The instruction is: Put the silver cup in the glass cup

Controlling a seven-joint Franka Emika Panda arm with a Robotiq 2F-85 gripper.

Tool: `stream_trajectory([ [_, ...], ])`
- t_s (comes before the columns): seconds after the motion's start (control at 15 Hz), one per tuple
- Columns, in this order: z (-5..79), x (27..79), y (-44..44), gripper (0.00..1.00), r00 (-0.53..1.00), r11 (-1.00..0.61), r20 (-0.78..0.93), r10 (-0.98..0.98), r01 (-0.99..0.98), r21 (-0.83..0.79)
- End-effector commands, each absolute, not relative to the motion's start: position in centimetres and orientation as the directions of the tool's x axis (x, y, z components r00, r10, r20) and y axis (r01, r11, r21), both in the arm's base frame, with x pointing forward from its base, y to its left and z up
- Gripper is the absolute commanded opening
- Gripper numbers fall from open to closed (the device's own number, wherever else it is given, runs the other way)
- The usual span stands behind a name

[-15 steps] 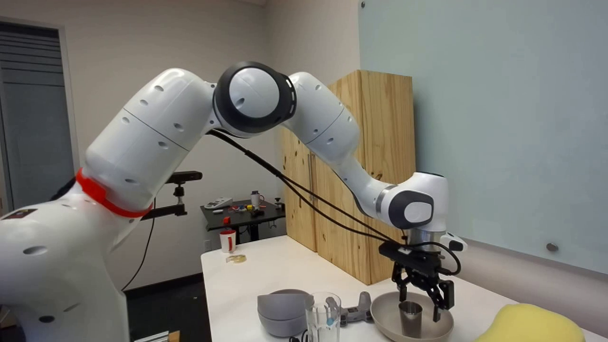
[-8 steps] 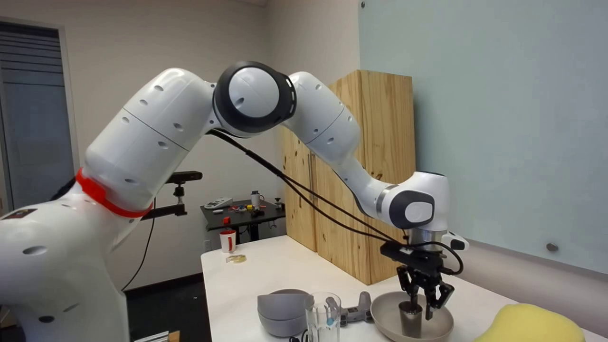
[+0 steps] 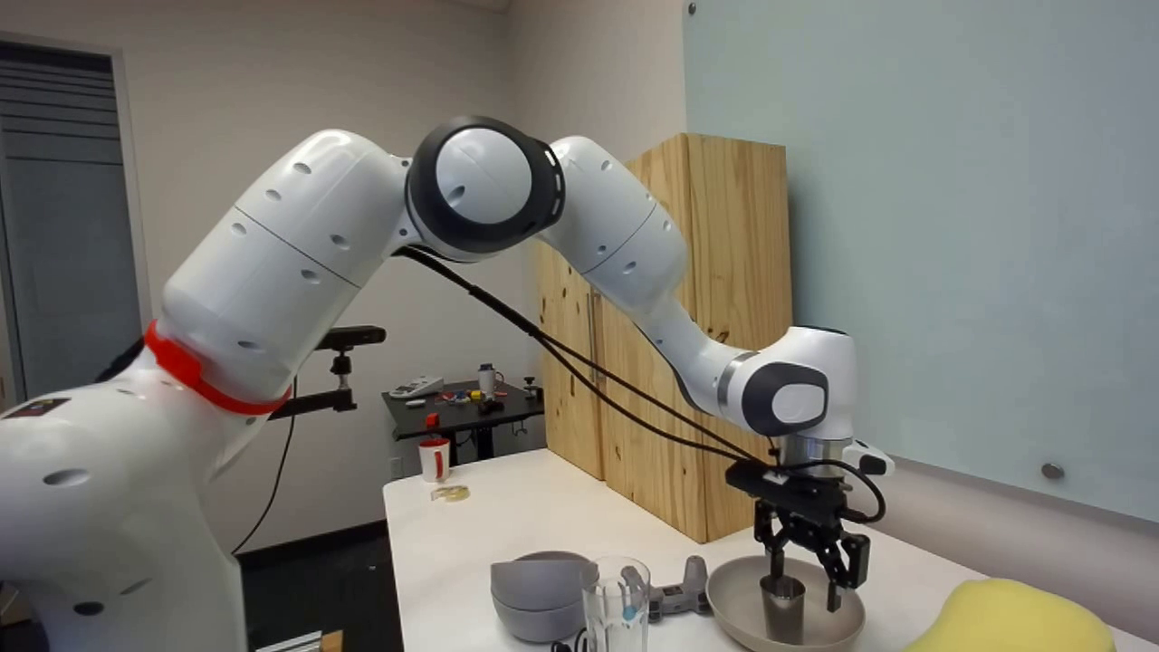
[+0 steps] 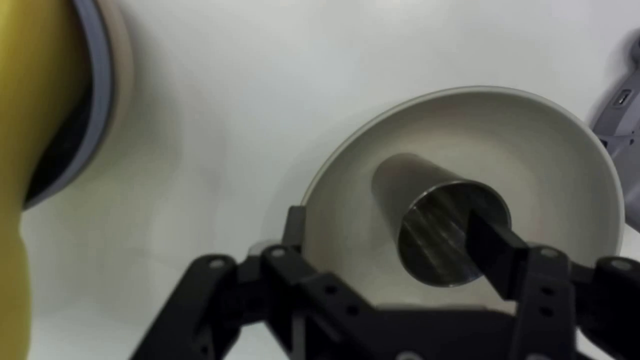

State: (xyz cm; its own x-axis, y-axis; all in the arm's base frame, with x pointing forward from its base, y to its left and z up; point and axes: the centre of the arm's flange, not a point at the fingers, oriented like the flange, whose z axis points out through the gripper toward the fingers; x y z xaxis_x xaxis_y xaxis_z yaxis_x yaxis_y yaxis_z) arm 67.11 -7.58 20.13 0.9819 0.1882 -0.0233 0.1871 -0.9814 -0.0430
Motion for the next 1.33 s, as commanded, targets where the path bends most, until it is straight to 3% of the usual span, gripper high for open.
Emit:
stream_trajectory([
  [0.0, 19.0, 67.3, -7.9, 1.00, 0.975, -0.974, -0.013, 0.224, 0.223, -0.040],
  [1.27, 16.4, 66.7, -8.7, 1.00, 0.970, -0.971, -0.051, 0.238, 0.237, -0.023],
])
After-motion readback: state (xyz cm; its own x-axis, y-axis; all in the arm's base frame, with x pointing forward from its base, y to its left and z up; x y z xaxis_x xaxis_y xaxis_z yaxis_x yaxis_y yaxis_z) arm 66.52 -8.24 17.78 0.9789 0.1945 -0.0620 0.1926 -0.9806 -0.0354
